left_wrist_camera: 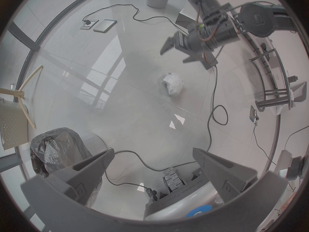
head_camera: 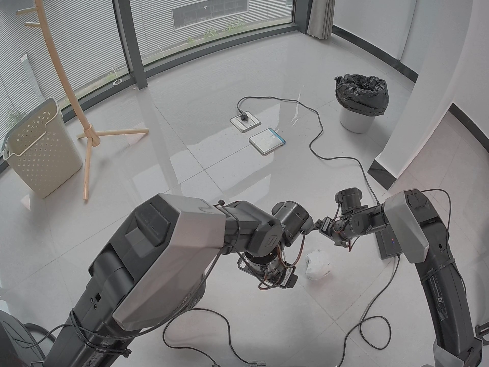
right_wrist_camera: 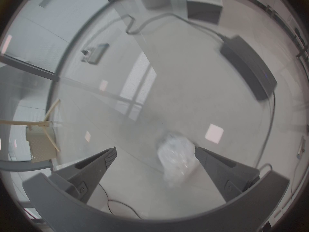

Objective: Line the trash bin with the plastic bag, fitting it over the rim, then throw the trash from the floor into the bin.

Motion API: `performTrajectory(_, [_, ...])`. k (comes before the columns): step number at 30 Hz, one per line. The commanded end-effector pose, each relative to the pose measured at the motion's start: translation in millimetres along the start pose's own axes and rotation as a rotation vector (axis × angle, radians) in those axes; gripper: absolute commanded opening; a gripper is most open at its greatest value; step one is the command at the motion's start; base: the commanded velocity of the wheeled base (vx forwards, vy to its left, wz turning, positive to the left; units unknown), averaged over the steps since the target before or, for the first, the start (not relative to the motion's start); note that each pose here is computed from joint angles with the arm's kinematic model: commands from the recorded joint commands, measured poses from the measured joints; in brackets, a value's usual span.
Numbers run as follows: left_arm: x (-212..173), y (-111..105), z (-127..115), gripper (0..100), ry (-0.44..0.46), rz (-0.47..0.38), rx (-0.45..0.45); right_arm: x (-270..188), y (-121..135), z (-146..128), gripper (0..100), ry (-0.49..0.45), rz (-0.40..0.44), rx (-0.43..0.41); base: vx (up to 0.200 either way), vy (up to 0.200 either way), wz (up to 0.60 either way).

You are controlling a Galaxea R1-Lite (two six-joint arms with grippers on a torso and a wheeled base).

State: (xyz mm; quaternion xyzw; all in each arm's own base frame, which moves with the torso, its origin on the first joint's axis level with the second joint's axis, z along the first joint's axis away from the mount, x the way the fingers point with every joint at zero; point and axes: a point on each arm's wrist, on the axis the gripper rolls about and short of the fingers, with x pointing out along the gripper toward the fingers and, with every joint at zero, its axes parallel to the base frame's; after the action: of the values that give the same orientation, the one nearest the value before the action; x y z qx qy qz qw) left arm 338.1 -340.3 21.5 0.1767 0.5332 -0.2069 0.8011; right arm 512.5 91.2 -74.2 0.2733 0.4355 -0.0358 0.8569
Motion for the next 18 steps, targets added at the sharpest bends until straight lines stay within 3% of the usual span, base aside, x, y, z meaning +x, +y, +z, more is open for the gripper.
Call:
performTrajectory(1, [4, 7, 1, 100, 0.007, -0.007, -0.017, 16, -20, -19, 100, 0.144, -0.096, 0.049, -0.2, 0.0, 0.0])
performTrajectory(9, [11, 11, 1, 100, 0.01, -0.007, -0.045, 27, -36, -40, 100, 0.266, -0.15, 0.052, -0.2, 0.0, 0.0])
performTrajectory(18, [15, 20, 4, 100, 0.004, -0.074, -0.071, 61, -78, -89, 100, 0.422, -0.264, 0.034, 0.0, 0.0, 0.0])
